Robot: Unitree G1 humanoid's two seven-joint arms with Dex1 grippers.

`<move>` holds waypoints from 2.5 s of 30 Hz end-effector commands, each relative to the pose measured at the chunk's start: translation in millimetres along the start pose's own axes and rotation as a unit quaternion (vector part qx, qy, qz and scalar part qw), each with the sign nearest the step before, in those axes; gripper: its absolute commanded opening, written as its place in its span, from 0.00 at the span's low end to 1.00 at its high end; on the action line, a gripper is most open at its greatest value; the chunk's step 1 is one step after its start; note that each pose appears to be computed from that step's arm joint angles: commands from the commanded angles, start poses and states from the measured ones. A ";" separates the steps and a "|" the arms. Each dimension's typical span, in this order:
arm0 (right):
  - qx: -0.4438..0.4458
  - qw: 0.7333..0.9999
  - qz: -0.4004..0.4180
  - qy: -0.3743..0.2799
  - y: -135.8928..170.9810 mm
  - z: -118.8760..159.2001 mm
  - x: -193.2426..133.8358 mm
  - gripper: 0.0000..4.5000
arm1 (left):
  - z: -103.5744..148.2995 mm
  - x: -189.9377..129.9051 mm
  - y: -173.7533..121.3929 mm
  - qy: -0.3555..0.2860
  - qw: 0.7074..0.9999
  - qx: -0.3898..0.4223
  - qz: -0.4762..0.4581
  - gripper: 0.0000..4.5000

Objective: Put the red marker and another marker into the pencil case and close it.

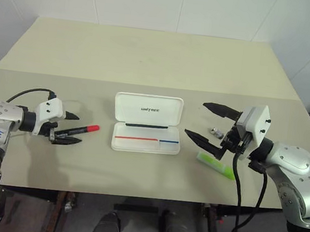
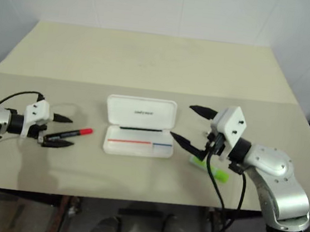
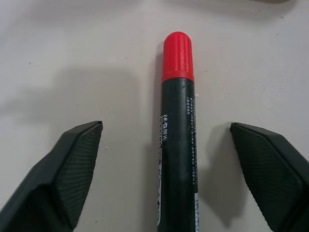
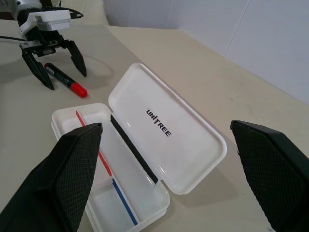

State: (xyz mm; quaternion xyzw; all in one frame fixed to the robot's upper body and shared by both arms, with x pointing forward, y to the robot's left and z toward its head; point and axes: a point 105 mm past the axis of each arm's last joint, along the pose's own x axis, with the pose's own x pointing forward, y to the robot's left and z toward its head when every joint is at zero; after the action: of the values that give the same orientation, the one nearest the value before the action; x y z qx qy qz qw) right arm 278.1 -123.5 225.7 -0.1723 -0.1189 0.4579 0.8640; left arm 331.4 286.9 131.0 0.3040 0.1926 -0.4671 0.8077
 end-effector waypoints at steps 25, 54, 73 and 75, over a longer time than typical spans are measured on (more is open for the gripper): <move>-0.021 1.000 -0.005 -0.020 -2.0 12.5 -0.7 1.00 | 33.5 -26.5 -29.4 -0.093 0.995 0.022 0.005 0.11; -0.015 0.999 -0.051 -0.013 6.5 11.3 -11.8 1.00 | 143.6 78.5 -54.5 -0.178 0.971 0.113 -0.115 0.11; -0.021 0.996 -0.081 -0.010 6.2 17.1 -18.4 1.00 | 151.2 121.0 -42.2 -0.163 0.972 0.145 -0.083 0.11; -0.021 0.996 -0.082 -0.010 6.4 17.1 -18.4 1.00 | 151.7 122.7 -43.8 -0.163 0.972 0.144 -0.087 0.11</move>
State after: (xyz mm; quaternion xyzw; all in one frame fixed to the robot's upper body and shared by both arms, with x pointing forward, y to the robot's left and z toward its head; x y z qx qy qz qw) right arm 262.8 -131.3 226.5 -0.1685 -0.1274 0.3941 0.8945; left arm 355.0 92.7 146.4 0.3072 0.0311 -0.6054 0.7336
